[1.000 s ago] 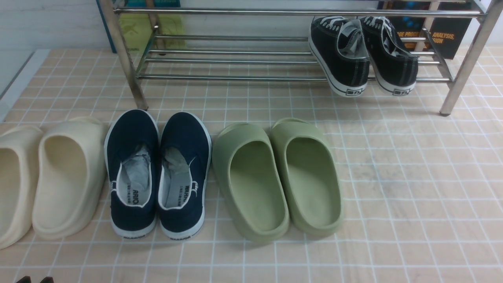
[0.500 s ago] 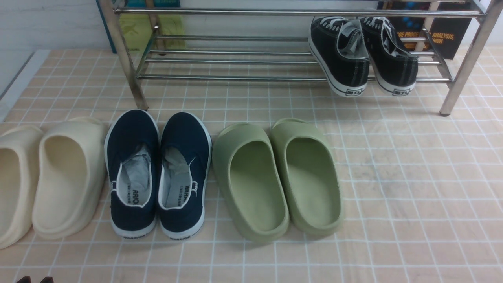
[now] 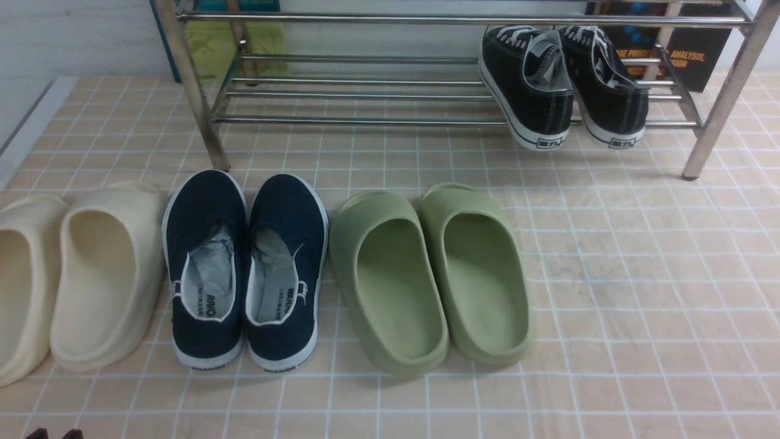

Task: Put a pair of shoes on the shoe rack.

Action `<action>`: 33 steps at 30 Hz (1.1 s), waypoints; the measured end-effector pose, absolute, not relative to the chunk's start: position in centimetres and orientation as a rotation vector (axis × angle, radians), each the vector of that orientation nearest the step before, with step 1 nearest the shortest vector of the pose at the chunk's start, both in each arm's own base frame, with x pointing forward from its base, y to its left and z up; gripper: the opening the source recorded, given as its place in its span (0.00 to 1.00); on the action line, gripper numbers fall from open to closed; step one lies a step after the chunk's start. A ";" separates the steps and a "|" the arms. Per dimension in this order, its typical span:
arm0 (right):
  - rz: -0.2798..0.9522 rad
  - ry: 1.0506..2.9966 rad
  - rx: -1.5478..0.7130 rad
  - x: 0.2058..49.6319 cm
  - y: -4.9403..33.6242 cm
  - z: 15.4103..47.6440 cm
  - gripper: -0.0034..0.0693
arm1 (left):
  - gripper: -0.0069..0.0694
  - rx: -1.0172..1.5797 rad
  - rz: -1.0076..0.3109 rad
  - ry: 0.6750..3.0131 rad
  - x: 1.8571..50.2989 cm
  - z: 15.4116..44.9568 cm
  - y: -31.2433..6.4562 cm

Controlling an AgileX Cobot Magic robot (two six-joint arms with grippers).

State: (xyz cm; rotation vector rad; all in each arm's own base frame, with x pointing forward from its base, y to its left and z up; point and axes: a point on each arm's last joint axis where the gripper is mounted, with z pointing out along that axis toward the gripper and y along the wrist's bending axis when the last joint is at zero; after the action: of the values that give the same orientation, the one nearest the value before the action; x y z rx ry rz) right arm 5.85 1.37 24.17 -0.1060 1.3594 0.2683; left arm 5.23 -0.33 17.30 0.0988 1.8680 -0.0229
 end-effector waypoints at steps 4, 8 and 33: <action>0.246 1.335 -0.113 5.8 1.3 23.9 0.09 | 0.40 0.099 -0.023 1.868 5.2 17.3 -0.3; 0.169 1.308 -0.092 5.5 0.9 22.7 0.09 | 0.40 0.099 -0.023 1.868 5.2 17.3 -0.3; 0.029 1.849 0.076 5.3 0.0 17.6 0.10 | 0.40 0.099 -0.023 1.868 5.2 17.3 -0.3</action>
State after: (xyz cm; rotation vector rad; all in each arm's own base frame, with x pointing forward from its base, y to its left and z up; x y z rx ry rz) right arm 5.29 0.02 17.56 0.0764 1.8490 0.0289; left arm 5.23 -0.33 17.30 0.0988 1.8680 -0.0229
